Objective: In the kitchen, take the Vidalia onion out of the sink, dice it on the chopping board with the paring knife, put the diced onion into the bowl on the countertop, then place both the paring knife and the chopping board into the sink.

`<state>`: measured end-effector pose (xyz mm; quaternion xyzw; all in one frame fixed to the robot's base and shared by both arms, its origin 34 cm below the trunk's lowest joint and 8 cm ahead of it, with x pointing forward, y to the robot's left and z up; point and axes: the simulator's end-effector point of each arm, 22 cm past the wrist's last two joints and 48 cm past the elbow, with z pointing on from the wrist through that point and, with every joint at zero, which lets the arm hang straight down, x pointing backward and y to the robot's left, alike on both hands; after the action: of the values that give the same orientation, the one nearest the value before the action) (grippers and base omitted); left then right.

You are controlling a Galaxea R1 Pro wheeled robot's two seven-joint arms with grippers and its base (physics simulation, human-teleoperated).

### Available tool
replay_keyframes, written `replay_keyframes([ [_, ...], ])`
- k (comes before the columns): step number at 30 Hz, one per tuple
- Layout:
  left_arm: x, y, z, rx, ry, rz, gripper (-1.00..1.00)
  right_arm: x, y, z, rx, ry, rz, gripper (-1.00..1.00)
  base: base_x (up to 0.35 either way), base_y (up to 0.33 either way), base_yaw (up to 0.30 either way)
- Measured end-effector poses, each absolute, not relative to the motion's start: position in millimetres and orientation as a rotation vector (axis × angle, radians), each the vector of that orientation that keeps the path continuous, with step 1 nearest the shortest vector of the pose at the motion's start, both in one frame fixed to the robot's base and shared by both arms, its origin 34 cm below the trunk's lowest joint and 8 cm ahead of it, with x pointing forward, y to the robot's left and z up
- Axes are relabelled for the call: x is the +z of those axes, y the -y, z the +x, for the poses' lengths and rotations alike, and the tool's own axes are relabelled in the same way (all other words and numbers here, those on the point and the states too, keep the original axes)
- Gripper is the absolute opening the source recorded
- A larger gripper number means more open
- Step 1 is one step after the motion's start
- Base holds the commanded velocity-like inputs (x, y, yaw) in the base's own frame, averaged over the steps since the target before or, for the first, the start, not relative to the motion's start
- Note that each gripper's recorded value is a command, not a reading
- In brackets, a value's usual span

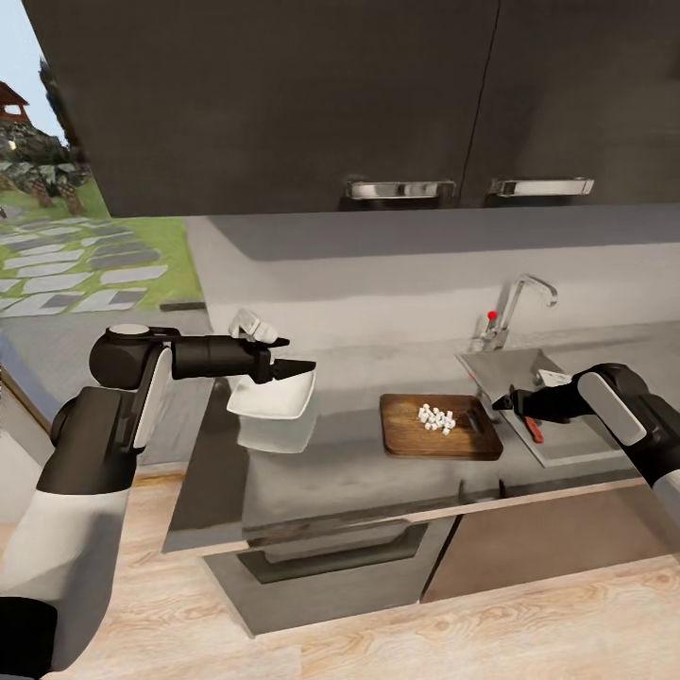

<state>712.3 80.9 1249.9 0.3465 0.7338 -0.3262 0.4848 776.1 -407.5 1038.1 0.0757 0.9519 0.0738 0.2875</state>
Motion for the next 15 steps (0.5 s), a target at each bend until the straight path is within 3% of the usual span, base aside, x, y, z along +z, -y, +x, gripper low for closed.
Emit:
replay_keyframes([
  [9, 1249.7, -81.1, 712.5, -0.793, -1.787, 0.843, 1.00, 1037.5, 406.3, 775.8, 0.199, -2.544, 0.200, 1.00, 0.007, 0.030, -0.001],
  [15, 1249.7, -81.1, 712.5, -0.793, -1.787, 0.843, 1.00, 1037.0, 405.9, 775.7, 0.197, -2.545, 0.197, 1.00, 0.110, 0.102, 0.000],
])
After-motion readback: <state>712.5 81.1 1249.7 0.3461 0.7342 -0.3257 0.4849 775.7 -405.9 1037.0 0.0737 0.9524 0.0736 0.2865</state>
